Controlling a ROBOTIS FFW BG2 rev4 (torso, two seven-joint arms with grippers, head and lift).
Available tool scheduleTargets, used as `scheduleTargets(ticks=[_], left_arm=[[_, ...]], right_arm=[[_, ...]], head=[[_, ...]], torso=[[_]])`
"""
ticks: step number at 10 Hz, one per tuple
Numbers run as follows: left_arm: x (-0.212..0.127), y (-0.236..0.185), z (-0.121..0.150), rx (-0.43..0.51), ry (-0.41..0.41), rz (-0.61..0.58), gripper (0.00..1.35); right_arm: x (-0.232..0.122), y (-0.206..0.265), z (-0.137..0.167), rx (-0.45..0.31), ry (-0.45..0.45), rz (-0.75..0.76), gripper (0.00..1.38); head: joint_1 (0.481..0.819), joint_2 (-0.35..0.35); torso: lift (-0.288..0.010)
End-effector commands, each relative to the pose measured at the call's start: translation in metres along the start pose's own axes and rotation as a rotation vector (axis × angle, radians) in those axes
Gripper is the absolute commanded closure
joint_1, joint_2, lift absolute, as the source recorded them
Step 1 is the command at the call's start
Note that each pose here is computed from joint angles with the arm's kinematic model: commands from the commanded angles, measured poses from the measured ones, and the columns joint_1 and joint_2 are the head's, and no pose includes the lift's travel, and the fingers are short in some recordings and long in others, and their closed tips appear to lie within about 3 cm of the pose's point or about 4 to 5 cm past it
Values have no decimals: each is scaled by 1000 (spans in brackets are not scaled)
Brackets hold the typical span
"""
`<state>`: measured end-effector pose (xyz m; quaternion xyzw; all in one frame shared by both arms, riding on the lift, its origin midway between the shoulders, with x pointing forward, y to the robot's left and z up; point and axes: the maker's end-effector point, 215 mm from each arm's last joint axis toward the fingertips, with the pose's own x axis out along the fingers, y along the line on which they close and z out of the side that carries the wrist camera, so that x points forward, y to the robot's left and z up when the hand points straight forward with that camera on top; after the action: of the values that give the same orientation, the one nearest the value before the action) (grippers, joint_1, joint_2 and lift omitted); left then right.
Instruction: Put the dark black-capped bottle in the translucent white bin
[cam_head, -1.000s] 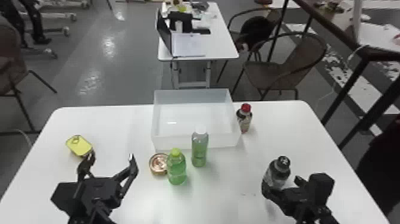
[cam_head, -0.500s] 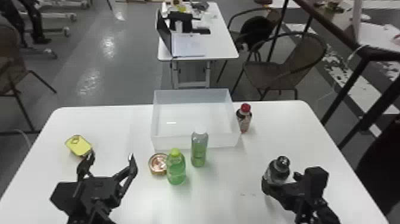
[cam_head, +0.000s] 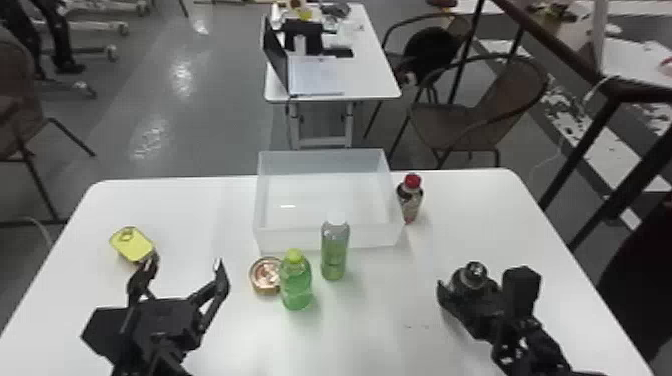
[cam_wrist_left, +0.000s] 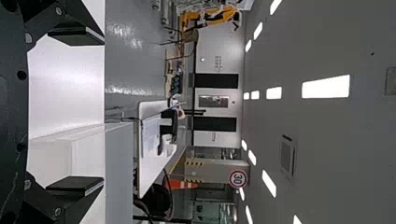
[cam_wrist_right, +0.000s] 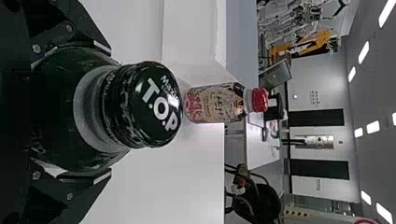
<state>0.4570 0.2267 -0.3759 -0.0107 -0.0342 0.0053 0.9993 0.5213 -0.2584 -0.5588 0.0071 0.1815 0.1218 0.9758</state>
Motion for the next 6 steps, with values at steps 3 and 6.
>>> scheduleTargets(ticks=[3, 6], left_arm=[[-1, 0, 1, 0, -3, 0, 229], [-1, 0, 0, 0, -1, 0, 229]], right_arm=[[5, 2, 5, 6, -8, 1, 611], [-3, 14, 51, 25, -75, 14, 611]], head=[[695, -35], [695, -28]], torso=[[-14], [-14]])
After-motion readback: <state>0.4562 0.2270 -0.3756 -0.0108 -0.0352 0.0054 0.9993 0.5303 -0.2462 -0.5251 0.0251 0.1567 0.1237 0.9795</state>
